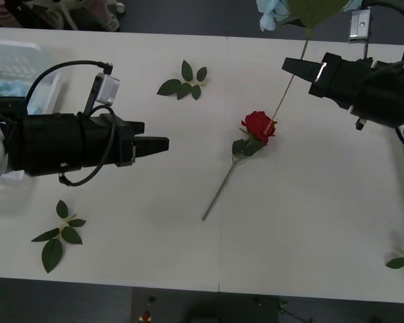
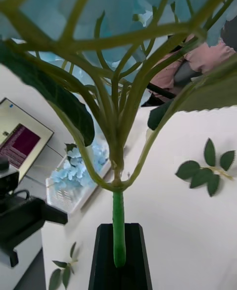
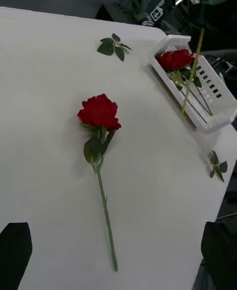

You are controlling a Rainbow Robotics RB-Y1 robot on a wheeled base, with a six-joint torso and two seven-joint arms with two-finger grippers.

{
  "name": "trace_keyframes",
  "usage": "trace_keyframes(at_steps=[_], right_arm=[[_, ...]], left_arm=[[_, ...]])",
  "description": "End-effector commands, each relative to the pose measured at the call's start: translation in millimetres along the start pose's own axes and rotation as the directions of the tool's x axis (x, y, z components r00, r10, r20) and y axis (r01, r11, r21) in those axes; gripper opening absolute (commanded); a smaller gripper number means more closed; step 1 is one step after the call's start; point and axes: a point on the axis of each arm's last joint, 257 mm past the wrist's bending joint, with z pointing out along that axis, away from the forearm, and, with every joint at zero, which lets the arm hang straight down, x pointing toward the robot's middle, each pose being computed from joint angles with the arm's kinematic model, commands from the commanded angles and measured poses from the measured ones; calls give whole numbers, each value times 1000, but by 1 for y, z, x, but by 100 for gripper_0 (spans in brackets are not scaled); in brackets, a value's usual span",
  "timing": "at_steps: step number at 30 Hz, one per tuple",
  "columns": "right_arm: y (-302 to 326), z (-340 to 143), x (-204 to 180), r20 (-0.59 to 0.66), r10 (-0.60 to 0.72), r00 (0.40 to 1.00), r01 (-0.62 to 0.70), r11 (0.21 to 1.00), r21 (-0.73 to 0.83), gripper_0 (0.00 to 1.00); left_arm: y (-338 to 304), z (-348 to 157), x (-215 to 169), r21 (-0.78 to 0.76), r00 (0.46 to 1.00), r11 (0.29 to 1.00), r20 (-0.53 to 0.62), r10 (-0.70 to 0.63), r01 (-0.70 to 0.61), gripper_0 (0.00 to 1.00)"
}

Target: Put the red flowers into the right box and the blue flowers into the left box

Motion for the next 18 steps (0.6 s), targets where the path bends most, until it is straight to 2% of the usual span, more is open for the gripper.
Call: trace_keyframes(at_steps=[1,4,10,18], right_arm=[[34,29,-22,79,44,996,-38,996,-84,0],[40,36,-19,89,67,994,-58,993,-105,0],[50,45,-14,89,75,993,-63,989,-131,0],[59,51,-6,68,53,996,-42,989,-144,0]], left_arm=[[-33,-3,-19,66,991,994,103,84,-91,100],[-40,9,-31,93,985,991,151,84,-99,100],[-49,40,-80,154,965,987,263,12,-55,100],[-33,86,-129,122,958,989,284,49,-86,100]])
